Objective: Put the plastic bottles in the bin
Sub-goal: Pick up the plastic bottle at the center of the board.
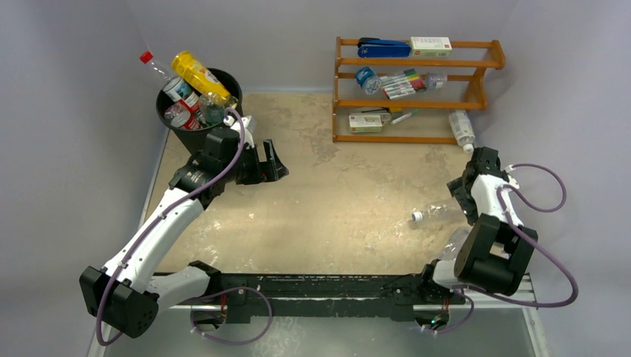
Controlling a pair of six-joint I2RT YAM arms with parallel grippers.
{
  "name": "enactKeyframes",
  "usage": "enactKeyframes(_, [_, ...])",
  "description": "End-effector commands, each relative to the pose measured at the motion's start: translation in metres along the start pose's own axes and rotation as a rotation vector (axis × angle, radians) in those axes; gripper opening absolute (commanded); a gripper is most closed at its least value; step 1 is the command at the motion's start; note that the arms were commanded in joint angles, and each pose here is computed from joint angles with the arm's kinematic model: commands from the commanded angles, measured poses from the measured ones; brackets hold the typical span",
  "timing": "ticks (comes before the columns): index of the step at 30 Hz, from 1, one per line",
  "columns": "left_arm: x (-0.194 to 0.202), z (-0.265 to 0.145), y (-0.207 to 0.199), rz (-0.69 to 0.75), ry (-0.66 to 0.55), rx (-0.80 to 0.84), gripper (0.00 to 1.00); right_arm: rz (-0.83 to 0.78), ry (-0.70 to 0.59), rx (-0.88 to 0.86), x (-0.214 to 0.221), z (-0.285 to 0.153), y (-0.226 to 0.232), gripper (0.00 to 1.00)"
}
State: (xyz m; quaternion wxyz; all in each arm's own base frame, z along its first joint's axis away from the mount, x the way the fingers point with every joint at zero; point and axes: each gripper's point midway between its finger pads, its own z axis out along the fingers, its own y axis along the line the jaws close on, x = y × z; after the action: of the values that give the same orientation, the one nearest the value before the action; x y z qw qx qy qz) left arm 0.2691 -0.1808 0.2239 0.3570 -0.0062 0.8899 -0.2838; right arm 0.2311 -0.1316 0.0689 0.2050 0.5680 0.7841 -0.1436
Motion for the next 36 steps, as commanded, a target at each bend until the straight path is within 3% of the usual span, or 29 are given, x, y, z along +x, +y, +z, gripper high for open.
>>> enactKeyframes(1, [-0.007, -0.001, -0.006, 0.038, -0.034, 0.026, 0.88, 0.004, -0.019, 0.000, -0.014, 0.020, 0.008, 0.98])
enactKeyframes(8, [-0.010, -0.001, -0.004, 0.038, -0.037, 0.011, 0.88, 0.001, 0.014, -0.022, -0.009, 0.044, 0.025, 0.86])
enactKeyframes(17, [-0.013, -0.003, -0.008, 0.032, -0.035, 0.019, 0.88, -0.060, -0.077, -0.127, -0.030, 0.029, 0.050, 0.47])
enactKeyframes(25, [-0.009, -0.004, -0.034, 0.016, -0.030, 0.142, 0.88, -0.218, -0.181, -0.397, -0.026, -0.048, 0.119, 0.43])
enactKeyframes(36, [-0.007, -0.003, -0.084, -0.043, -0.045, 0.352, 0.92, -0.475, -0.190, -0.856, 0.027, -0.173, 0.181, 0.44])
